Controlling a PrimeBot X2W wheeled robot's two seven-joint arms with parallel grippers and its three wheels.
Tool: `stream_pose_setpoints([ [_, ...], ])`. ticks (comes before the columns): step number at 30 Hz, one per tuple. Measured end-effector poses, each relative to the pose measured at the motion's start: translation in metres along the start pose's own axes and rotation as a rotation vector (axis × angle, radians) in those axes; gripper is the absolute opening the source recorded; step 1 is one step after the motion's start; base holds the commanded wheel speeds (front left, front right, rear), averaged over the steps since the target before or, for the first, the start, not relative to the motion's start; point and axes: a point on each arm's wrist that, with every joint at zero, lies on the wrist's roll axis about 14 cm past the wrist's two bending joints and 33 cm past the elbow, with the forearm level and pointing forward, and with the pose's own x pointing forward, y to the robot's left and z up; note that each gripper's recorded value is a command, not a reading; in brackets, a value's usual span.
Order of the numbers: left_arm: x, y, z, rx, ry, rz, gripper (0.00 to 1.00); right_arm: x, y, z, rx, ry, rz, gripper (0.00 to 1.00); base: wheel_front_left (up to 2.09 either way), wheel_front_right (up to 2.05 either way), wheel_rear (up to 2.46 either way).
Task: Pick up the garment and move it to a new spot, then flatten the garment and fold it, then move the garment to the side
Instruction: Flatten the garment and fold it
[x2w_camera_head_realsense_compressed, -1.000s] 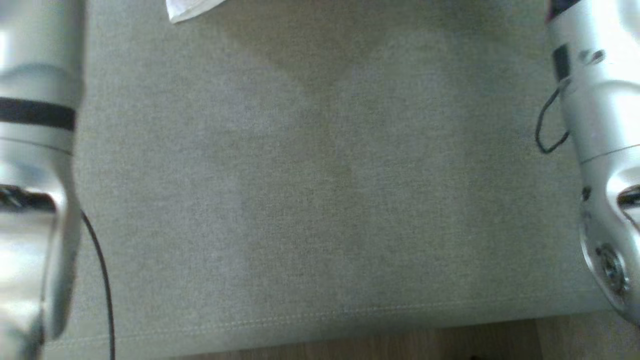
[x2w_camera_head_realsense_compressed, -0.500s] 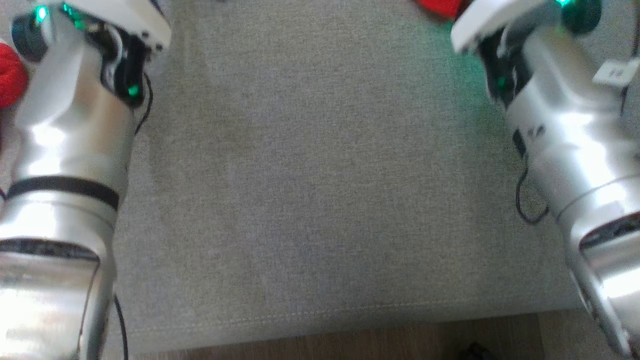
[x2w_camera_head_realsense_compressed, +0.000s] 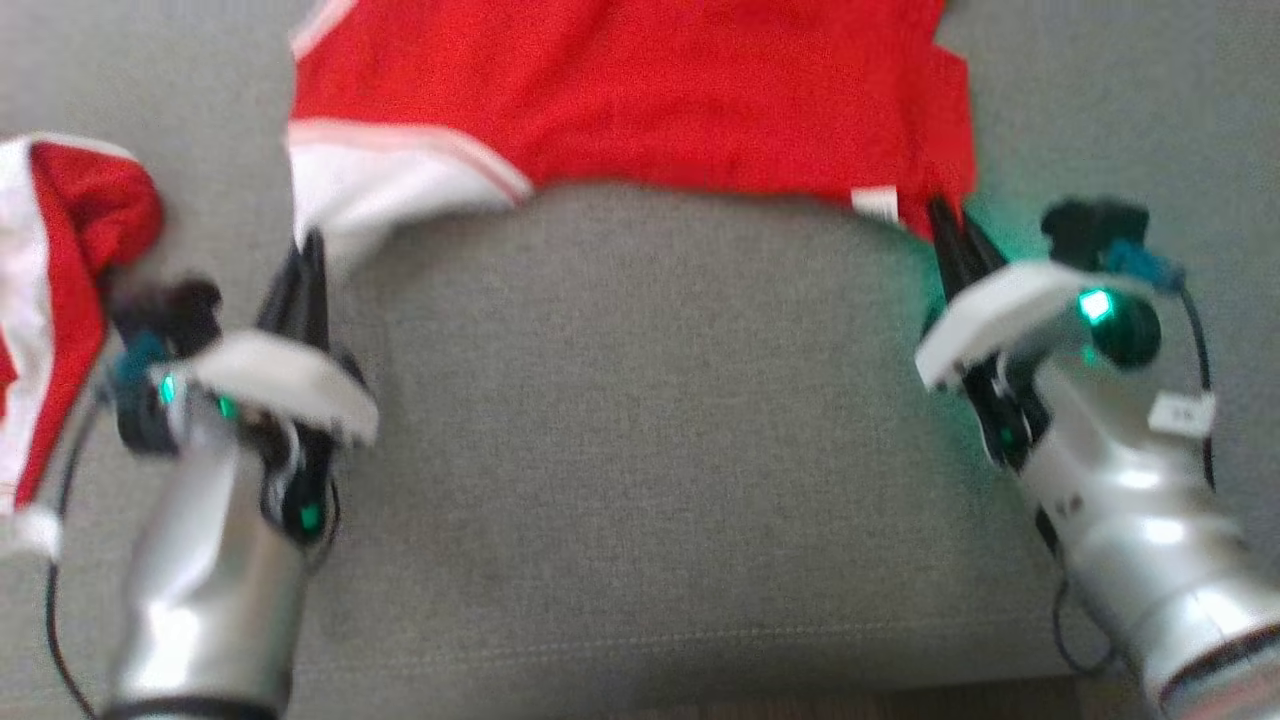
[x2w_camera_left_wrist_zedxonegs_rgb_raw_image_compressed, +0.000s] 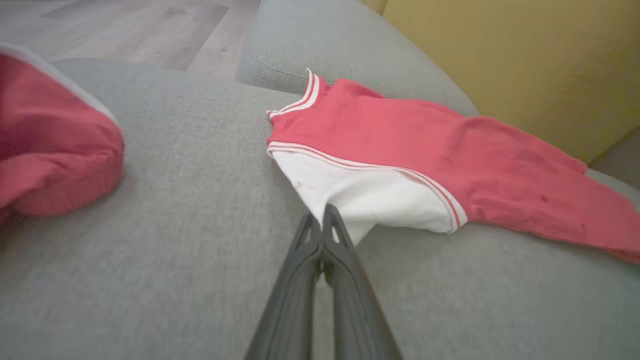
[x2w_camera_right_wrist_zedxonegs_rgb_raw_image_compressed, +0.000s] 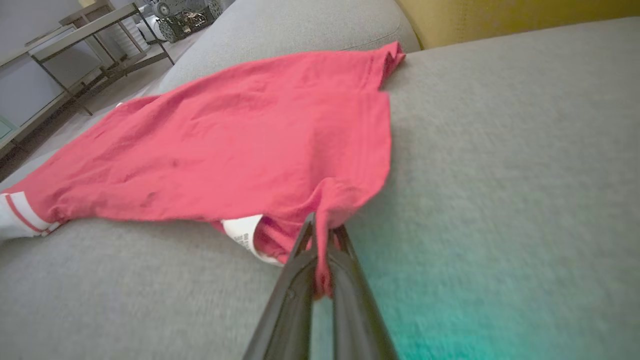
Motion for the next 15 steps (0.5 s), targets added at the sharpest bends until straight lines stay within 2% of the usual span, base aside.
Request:
stream_pose_setpoints([
  [8,-0.083,-0.004,0.002,0.016,-0.059,0.021,0.00,-0.056,-0.011,-0.009,0.047,-0.045,-0.022,0.00,0.00,0.00,0.00],
  [15,-0.148,-0.019,0.024,-0.006,-0.092,0.049,0.00,-0.103,-0.020,-0.029,0.119,-0.055,-0.051,0.00,0.00,0.00,0.00],
])
